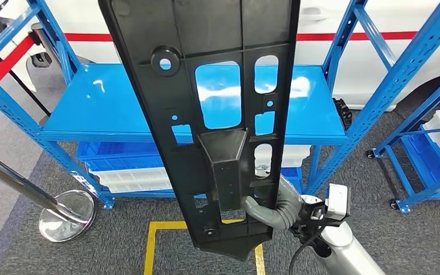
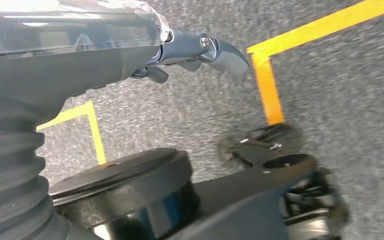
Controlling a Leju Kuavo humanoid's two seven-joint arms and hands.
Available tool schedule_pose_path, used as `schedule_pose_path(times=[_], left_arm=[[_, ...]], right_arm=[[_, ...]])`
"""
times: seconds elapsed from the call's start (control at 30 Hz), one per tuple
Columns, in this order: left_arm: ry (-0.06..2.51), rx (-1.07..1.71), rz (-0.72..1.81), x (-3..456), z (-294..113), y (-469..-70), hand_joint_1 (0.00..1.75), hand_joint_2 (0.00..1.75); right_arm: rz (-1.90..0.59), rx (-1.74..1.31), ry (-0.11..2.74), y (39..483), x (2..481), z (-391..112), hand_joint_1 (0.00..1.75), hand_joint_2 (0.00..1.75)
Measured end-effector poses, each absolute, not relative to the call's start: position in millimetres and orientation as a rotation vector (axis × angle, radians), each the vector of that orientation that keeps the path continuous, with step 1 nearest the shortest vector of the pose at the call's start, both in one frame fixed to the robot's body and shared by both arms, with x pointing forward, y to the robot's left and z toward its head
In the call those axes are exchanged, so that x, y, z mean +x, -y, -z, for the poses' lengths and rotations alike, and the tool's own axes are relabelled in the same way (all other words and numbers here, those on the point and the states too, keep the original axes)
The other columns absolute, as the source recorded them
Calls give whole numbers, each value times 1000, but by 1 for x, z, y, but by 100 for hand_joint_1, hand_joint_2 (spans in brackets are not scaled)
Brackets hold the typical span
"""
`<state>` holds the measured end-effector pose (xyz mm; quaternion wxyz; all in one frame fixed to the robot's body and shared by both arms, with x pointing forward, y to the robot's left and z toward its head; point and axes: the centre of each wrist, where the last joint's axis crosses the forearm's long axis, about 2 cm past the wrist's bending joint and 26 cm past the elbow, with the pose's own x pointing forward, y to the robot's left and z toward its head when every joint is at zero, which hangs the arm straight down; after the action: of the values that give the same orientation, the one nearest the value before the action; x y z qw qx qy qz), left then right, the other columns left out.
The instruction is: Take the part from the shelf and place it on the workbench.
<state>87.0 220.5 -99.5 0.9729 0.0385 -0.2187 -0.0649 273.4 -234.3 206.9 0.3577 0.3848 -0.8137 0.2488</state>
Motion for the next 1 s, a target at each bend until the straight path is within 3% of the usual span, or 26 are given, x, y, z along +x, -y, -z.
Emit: schedule_pose_path(times=[0.6, 1.0], left_arm=[[331, 205, 99, 63, 108, -266, 0, 175], [377, 168, 103, 71, 106, -258, 0, 175]], right_arm=[[-730, 755, 2106, 247, 226, -155, 175, 175], [-786, 698, 2096, 253, 214, -156, 175, 175]])
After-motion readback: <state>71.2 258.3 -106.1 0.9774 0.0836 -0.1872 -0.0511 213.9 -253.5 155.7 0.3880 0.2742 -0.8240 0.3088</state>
